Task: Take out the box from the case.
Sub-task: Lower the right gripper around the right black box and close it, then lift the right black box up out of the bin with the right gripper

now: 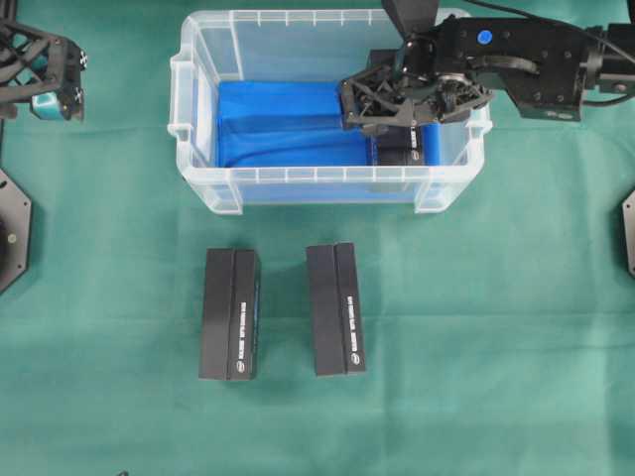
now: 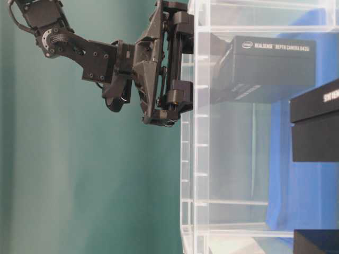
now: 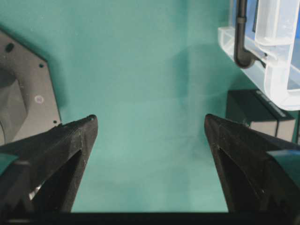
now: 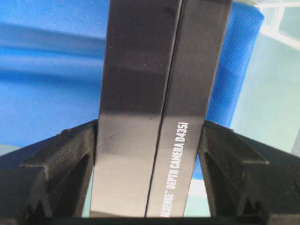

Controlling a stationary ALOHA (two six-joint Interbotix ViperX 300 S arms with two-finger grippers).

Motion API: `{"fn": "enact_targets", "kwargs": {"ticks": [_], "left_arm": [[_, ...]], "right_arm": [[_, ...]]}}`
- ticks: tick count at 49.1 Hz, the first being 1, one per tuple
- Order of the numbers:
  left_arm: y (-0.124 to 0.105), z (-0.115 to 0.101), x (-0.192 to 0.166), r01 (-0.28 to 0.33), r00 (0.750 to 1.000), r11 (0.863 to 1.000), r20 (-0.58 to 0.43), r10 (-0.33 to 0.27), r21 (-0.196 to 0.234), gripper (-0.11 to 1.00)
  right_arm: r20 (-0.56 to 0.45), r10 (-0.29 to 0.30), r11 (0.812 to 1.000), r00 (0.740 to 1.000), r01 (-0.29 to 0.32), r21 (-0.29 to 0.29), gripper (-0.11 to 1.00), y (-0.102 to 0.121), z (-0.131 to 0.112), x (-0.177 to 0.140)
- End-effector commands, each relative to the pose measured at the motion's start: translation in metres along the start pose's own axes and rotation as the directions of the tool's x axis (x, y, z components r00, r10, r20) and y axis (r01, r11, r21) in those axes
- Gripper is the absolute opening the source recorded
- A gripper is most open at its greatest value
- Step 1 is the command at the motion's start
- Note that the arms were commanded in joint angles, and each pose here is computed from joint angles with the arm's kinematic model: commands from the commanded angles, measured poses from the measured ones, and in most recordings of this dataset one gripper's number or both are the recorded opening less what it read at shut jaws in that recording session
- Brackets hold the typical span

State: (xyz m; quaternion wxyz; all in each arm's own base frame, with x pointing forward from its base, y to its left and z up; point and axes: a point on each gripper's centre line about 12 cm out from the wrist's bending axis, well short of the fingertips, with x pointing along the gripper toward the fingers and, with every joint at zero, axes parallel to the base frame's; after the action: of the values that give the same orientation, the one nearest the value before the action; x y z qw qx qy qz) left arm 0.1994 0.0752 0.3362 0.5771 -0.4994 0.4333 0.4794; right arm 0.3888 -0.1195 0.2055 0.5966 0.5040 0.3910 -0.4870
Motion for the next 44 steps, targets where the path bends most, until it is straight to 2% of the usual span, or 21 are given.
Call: {"fn": "enact_targets", "kwargs": {"ticks": [1, 17, 44], "left_arm": [[-0.002, 0.001, -0.005, 0.019, 1.0, 1.0, 0.01, -0.019, 0.002, 0.99], [-0.004, 0.001, -0.006, 0.031, 0.999, 1.0, 0.014, -0.031, 0.002, 0.99], [-0.005, 0.001, -0.006, 0.043, 0.999, 0.999, 0.018, -0.043, 0.005, 0.99]], "right_arm": [[0.006, 0.009, 1.0, 1.0, -0.01, 0.019, 0.67, 0.0, 0.005, -0.003], [0.012, 0.009, 0.999, 1.0, -0.009, 0.031, 0.67, 0.003, 0.01, -0.028], [0.033, 0.016, 0.998, 0.999, -0.018, 0.054, 0.67, 0.002, 0.021, -0.099]]}}
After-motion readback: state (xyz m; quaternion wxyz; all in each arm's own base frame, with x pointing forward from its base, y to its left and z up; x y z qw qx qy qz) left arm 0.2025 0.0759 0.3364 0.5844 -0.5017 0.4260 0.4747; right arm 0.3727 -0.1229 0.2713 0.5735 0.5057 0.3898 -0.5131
